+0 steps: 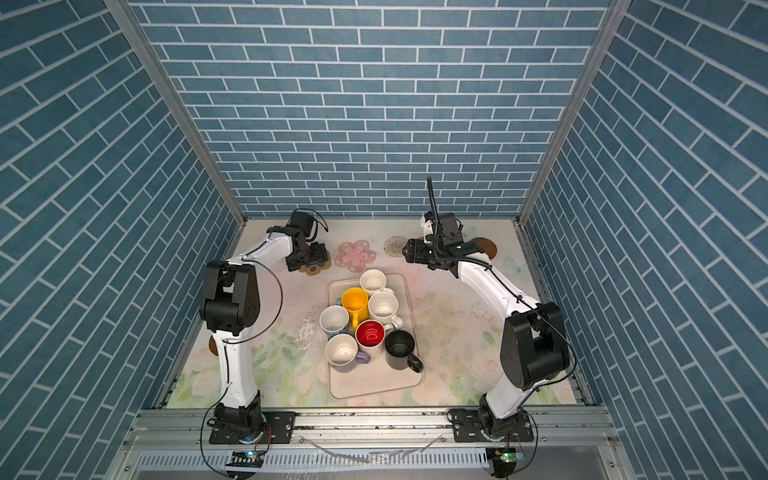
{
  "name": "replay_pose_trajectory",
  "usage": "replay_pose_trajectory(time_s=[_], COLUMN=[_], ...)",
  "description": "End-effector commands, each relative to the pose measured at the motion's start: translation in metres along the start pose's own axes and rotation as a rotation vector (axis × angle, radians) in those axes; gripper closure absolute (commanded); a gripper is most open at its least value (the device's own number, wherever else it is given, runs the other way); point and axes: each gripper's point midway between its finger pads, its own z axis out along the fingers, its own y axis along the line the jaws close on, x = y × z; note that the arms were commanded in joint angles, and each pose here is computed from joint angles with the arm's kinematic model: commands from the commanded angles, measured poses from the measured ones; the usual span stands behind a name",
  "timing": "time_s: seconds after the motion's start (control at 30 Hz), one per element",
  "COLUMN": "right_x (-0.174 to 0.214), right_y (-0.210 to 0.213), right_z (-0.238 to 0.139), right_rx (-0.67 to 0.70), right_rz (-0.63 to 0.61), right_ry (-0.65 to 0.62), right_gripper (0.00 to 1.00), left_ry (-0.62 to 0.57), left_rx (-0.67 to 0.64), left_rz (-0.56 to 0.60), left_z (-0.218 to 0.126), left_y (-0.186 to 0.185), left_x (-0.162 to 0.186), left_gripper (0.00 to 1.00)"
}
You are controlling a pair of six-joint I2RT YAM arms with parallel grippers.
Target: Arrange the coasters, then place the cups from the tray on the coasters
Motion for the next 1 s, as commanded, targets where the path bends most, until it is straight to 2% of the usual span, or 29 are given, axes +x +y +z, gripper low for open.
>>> replay_pose_trajectory(time_s=[0.0,0.23,0.53,0.73,0.87,0.97], right_x=[-0.023,0.002,0.046,0.075,0.092,0.1], right_y=[0.017,0.009,-0.004,-0.016,-0.021,-0.021], right_z=[-0.035,-0.056,-0.082,-0.089,-0.087,-0.084], right_rx=[-0.036,-0.029,-0.019,-0.002,-0.005,-0.022], right_rz=[-0.034,-0.005,0.044,0.088,0.122,0.143], right_ry=[-0.095,-0.116,-0.128,-0.116,-0.093,-0.079], right_gripper=[0.28,0.28,0.28,0.28,0.28,0.28], left_ry=[-0.082,-0.148,-0.194,-0.202,-0.139,-0.097], left_rx=[0.026,0.026,-0.034,-0.241,-0.407,-0.457], left_rz=[-0.006,-0.012,-0.065,-0.182,-0.247,-0.298], left_z=[-0.053,-0.105,-0.143,-0.162,-0.163,-0.158], left_y=[-0.002,0.012,0.053,0.112,0.149,0.168], left_x=[-0.02,-0.011,0.038,0.083,0.119,0.145], left_gripper=[0.09,0.04,0.01,0.01,0.01,0.01])
